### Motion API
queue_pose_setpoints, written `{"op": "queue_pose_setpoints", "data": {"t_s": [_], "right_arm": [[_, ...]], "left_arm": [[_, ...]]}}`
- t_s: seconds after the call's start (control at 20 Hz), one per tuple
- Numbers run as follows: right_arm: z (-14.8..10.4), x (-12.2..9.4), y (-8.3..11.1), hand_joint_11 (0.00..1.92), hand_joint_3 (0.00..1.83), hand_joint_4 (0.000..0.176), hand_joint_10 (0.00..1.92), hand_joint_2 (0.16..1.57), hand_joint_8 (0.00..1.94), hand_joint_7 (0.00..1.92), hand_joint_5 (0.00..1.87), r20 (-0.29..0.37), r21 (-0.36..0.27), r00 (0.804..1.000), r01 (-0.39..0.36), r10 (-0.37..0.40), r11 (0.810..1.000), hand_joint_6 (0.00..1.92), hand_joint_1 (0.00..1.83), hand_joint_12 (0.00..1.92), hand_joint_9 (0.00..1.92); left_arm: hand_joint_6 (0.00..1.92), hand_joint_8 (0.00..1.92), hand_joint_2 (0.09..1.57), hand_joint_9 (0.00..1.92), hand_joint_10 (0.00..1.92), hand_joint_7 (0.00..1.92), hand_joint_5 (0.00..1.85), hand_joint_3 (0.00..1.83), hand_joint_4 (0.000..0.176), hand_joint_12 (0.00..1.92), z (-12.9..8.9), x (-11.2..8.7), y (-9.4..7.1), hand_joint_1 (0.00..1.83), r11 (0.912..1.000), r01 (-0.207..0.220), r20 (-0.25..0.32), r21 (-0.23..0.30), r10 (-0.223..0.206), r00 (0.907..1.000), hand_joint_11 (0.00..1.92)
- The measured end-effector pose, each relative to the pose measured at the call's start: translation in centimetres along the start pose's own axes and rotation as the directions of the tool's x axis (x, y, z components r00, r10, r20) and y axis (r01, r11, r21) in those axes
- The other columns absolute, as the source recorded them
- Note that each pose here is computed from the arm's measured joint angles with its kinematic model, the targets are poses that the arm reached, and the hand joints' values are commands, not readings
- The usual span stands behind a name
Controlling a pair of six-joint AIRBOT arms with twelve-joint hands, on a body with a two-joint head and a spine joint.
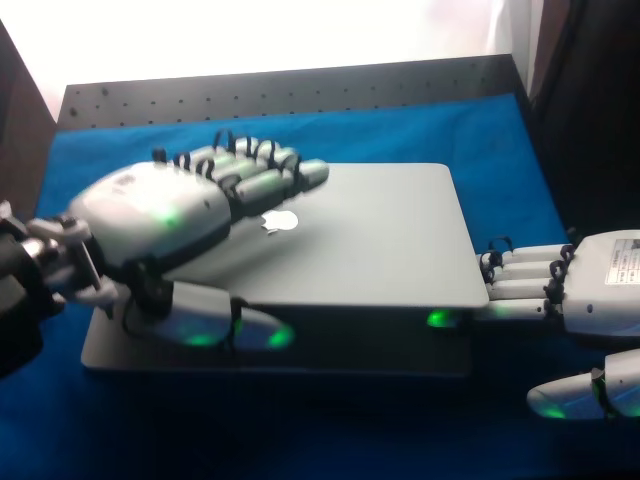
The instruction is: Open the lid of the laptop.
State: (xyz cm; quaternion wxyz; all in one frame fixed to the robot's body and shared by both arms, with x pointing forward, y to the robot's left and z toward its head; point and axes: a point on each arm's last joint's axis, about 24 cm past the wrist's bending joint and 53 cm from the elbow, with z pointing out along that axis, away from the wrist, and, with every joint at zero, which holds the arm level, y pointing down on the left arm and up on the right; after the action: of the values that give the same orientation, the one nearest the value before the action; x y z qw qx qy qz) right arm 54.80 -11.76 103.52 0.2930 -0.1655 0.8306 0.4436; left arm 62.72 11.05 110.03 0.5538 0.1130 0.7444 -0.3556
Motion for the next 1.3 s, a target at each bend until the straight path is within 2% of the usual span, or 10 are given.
{"op": "queue_pose_setpoints", "data": {"t_s": [0.15,0.2,0.25,0.3,0.35,0.5,0.7,0.9,1.15,1.3], "right_arm": [[0.1,0.1,0.1,0.0,0.0,0.0,0.0,1.49,0.0,0.0,0.03,-0.001,-0.004,1.0,-0.002,0.002,1.0,0.01,0.0,0.0,0.0],[0.2,0.1,0.2,0.0,0.0,0.0,0.0,1.49,0.0,0.01,0.04,-0.002,-0.008,1.0,-0.002,0.002,1.0,0.01,0.0,0.0,0.0],[0.2,0.1,0.2,0.0,0.0,0.0,0.0,1.49,0.0,0.0,0.02,-0.002,-0.008,1.0,-0.002,0.002,1.0,0.0,0.0,0.0,0.0],[0.2,0.2,0.2,0.0,0.0,0.0,0.0,1.49,0.0,0.0,0.02,-0.003,-0.01,1.0,-0.003,0.003,1.0,0.0,0.0,0.0,0.0],[0.2,0.2,0.3,0.0,0.0,0.0,0.0,1.49,0.0,0.0,0.02,-0.005,-0.01,1.0,-0.001,0.001,1.0,0.01,0.0,0.0,0.0],[0.3,0.2,0.3,0.0,0.0,0.0,0.0,1.49,0.0,0.0,0.01,-0.004,-0.013,1.0,-0.002,0.001,1.0,0.0,0.0,0.0,0.0],[0.2,0.0,0.2,0.0,0.0,0.0,0.0,1.49,0.0,0.01,0.03,-0.001,-0.016,1.0,0.001,-0.001,1.0,0.0,0.0,0.0,0.0],[0.3,-0.2,-0.1,0.0,0.0,0.0,0.0,1.49,0.0,0.03,0.06,0.008,-0.014,1.0,-0.006,0.006,1.0,0.0,0.03,0.0,0.0],[0.6,-1.3,0.0,0.0,0.0,0.0,0.0,1.49,0.01,0.02,0.05,0.026,-0.011,1.0,0.009,-0.009,1.0,0.01,0.0,0.0,0.0],[0.8,-2.3,0.4,0.0,0.0,0.0,0.0,1.5,0.0,0.01,0.05,0.047,-0.017,0.999,0.019,-0.018,1.0,0.01,0.0,0.0,0.0]], "left_arm": [[0.0,0.0,1.02,0.0,0.0,0.0,0.0,0.0,0.034,0.0,-0.1,-2.5,0.2,0.65,1.0,0.006,0.076,-0.004,-0.006,0.9971,0.0],[0.0,0.0,1.01,0.0,0.0,0.0,0.0,0.0,0.08,0.0,0.2,-3.9,0.2,0.62,1.0,-0.004,0.111,-0.006,0.005,0.9938,0.0],[0.0,0.0,1.0,0.0,0.0,0.0,0.0,0.0,0.111,0.0,0.3,-4.1,0.2,0.62,0.9999,-0.009,0.117,-0.007,0.009,0.9931,0.0],[0.0,0.0,1.0,0.0,0.0,0.0,0.0,0.0,0.111,0.0,0.5,-4.6,0.1,0.62,0.9997,-0.022,0.127,-0.007,0.023,0.9916,0.0],[0.0,0.0,0.96,0.0,0.0,0.0,0.0,0.0,0.129,0.0,0.8,-5.5,0.1,0.57,0.9996,-0.028,0.146,-0.007,0.028,0.9889,0.0],[0.0,0.0,0.96,0.0,0.0,0.0,0.0,0.0,0.037,0.0,1.8,-7.4,0.0,0.66,0.9998,-0.019,0.196,-0.003,0.02,0.9805,0.0],[0.0,0.0,1.0,0.0,0.0,0.0,0.0,0.01,0.03,0.0,3.1,-8.3,-0.4,0.69,0.9999,-0.001,0.22,0.011,-0.001,0.9755,0.0],[0.0,0.0,0.97,0.0,0.0,0.0,0.0,0.0,0.0,0.0,3.1,-8.0,-0.4,0.7,1.0,0.002,0.211,0.008,-0.004,0.9774,0.0],[0.0,0.0,0.94,0.0,0.0,0.0,0.0,0.0,0.0,0.0,2.8,-5.8,-0.7,0.62,0.9999,0.012,0.172,0.01,-0.014,0.9851,0.0],[0.0,0.0,0.93,0.0,0.0,0.0,0.0,0.0,0.008,0.0,2.8,-5.6,-0.6,0.59,0.9999,0.012,0.168,0.008,-0.013,0.9857,0.0]]}}
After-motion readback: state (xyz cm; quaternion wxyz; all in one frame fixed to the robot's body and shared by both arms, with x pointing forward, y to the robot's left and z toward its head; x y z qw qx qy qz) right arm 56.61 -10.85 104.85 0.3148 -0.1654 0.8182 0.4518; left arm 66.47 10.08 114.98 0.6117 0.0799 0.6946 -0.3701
